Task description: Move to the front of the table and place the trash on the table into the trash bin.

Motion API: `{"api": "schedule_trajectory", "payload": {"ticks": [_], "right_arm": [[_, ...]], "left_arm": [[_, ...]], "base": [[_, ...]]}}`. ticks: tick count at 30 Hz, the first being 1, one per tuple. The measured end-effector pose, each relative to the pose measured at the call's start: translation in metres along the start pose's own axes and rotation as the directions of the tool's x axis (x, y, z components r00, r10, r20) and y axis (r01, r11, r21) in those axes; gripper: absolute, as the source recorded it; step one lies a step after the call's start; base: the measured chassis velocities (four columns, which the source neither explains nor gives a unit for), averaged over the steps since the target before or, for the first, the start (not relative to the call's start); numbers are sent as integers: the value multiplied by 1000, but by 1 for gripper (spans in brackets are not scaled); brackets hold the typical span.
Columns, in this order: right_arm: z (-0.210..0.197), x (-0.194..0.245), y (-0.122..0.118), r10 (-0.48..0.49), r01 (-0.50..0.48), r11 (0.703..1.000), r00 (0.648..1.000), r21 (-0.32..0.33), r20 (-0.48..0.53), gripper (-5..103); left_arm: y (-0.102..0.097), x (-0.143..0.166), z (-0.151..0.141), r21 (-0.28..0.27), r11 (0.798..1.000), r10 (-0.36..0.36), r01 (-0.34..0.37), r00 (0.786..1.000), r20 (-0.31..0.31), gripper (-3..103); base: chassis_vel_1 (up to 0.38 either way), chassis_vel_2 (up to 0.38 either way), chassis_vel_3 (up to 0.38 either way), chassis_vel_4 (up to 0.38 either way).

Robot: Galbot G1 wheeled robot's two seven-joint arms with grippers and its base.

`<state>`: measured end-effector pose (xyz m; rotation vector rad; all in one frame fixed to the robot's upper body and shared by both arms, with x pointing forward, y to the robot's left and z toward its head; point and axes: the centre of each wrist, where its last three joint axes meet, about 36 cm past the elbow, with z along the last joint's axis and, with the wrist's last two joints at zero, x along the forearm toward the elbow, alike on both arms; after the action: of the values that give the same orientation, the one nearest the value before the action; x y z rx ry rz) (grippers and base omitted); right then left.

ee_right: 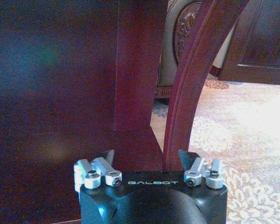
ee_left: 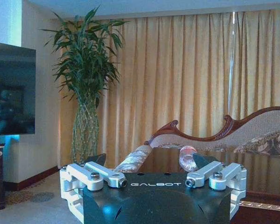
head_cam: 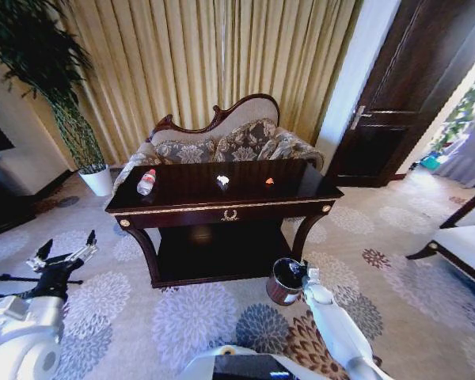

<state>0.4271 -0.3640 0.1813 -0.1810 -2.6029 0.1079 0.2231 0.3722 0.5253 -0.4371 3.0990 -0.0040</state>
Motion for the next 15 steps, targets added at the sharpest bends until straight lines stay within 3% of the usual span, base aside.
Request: {"api": "schedule_trajectory", "payload": {"ticks": [5, 15], "right_arm": [[-2, 0, 0, -1, 1, 1000, 1000, 1, 7, 99], [0, 2, -1, 0, 0, 1000, 1000, 1, 2, 100]], "left_arm": [[2, 1, 1, -3, 1000, -2, 2, 1000, -1, 100], [3, 1, 1, -4, 1000, -2, 2, 1000, -1, 100]], "base": [[0, 0, 0, 0], [0, 0, 0, 0]]}}
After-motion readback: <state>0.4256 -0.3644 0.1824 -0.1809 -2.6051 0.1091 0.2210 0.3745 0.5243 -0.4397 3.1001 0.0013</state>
